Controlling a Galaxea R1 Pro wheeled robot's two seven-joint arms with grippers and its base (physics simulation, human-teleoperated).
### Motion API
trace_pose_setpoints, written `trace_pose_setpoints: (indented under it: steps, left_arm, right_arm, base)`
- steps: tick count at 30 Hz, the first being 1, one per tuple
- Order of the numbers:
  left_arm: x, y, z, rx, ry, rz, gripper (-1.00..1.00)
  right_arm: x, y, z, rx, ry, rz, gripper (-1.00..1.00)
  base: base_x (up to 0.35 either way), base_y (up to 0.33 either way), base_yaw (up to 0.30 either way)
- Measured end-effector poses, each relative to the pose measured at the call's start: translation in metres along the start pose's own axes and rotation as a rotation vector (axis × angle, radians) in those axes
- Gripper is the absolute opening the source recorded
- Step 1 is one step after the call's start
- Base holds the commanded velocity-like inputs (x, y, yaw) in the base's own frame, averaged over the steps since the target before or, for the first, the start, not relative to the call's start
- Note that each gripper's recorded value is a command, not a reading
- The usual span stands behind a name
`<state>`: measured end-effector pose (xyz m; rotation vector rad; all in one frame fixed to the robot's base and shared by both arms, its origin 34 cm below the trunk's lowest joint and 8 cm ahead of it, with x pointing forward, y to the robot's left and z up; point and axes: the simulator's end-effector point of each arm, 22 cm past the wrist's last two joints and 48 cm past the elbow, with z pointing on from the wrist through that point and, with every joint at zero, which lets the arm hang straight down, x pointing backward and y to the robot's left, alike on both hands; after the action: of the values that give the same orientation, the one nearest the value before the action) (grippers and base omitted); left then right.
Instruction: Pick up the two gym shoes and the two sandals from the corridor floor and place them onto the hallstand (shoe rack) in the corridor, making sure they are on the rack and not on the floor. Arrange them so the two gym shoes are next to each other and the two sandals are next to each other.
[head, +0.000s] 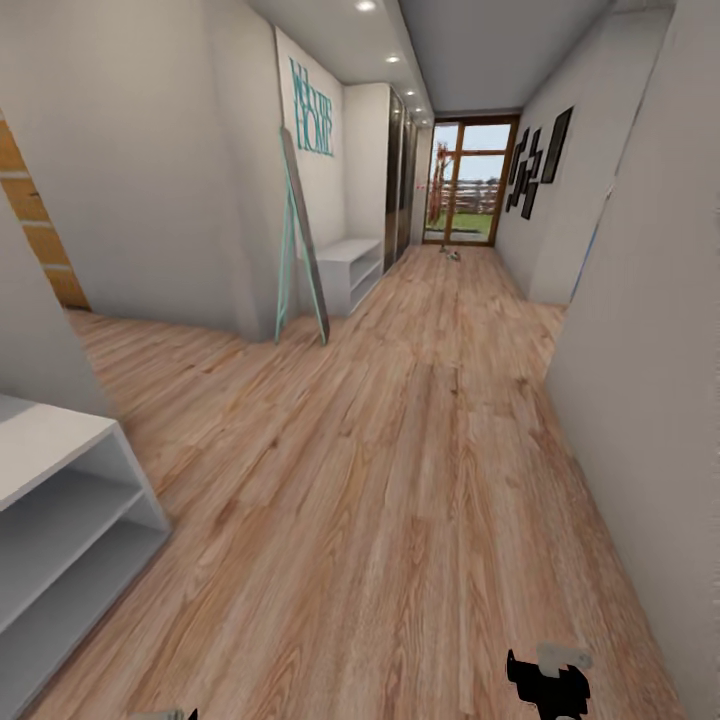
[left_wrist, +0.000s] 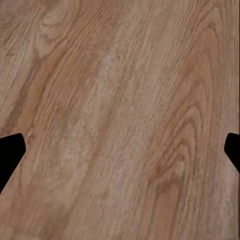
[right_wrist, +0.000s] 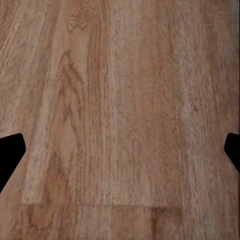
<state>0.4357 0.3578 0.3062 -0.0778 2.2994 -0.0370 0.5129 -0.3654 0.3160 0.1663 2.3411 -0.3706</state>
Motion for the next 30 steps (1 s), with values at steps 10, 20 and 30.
trace_pose_setpoints:
  steps: [10,20,30]
  left_arm:
    - [-0.0006,0.0017,-0.0001,-0.003,-0.001,0.0,1.0]
    - [-0.0013,0.0038,-0.0002,-0.008,-0.003,-0.003,1.0]
    - [-0.0016,0.0046,-0.0002,-0.011,-0.004,-0.007,1.0]
  right_arm:
    - [-0.0001,0.0,0.0001,0.0,0.0,0.0,1.0]
    - [-0.0001,0.0,0.0001,0.0,0.0,0.0,1.0]
    - [0.0003,0.0012,-0.0002,-0.001,0.001,0.0,1.0]
  base:
    - [0.338,0.0,-0.293]
    - [0.338,0.0,-0.293]
    - [0.338,0.0,-0.295]
